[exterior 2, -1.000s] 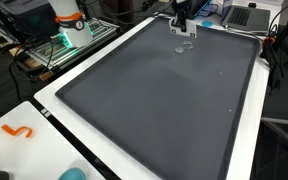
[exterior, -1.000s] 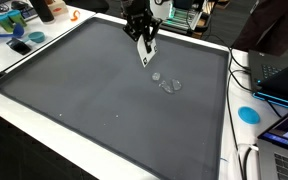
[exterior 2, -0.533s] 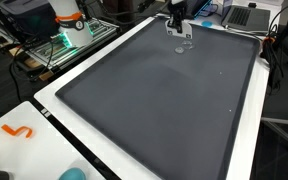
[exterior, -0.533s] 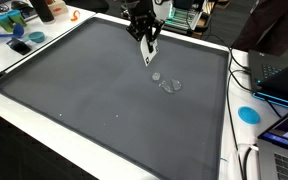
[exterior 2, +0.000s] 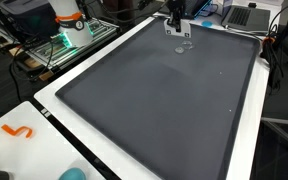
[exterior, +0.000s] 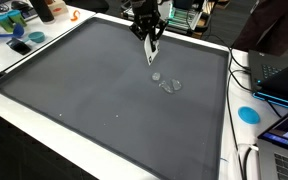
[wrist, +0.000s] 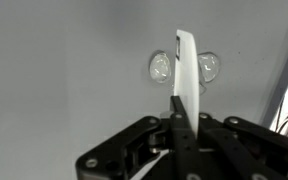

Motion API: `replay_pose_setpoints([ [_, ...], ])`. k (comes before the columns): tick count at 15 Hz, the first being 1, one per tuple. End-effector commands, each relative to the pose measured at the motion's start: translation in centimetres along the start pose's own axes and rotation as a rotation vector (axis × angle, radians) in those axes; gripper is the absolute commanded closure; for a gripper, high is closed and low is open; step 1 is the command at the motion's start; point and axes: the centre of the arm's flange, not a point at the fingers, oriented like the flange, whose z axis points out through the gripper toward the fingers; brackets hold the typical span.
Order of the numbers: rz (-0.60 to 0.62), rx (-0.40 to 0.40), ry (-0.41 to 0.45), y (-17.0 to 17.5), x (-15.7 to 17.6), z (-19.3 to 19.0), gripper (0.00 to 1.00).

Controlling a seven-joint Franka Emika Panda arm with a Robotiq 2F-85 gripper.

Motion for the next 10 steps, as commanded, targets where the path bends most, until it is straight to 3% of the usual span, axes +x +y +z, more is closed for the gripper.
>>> replay_pose_setpoints([
  [1,-0.022,-0.037,0.001,-0.9,-1.0,-0.6,0.99],
  [10,-0.104,-0.082,-0.029,-3.0,-0.2,-1.4,0.99],
])
